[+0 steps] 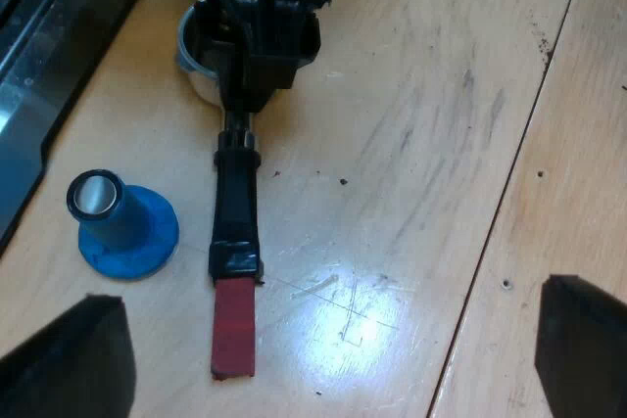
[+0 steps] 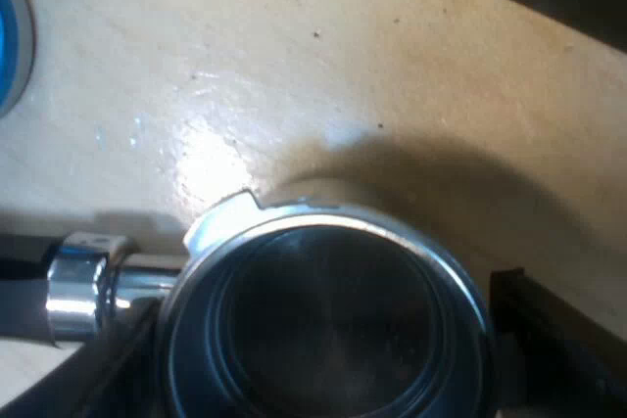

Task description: Put the handle in the coffee machine

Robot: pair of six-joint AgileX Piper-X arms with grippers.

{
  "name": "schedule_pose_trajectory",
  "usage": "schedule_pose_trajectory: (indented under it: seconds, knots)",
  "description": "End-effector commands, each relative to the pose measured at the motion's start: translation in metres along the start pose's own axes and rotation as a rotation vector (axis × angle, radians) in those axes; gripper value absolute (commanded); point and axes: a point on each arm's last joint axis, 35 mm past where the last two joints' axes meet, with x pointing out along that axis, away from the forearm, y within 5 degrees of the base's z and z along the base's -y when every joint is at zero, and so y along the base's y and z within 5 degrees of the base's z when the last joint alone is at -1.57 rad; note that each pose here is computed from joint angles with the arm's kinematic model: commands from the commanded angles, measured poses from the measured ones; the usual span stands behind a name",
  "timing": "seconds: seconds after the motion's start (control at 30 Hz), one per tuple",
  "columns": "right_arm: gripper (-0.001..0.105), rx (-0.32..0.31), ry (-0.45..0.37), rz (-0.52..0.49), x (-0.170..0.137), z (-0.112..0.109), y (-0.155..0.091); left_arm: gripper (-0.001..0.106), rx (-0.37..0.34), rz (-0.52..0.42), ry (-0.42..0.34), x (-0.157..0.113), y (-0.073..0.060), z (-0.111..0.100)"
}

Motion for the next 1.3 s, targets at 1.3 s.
schedule_pose_trajectory:
  seconds: [1.3]
  knots:
    - [0.0, 0.12, -0.111, 0.046, -0.149, -0.046, 0.004, 0.083, 0.212, -0.058, -0.102, 0.004, 0.002, 0.005]
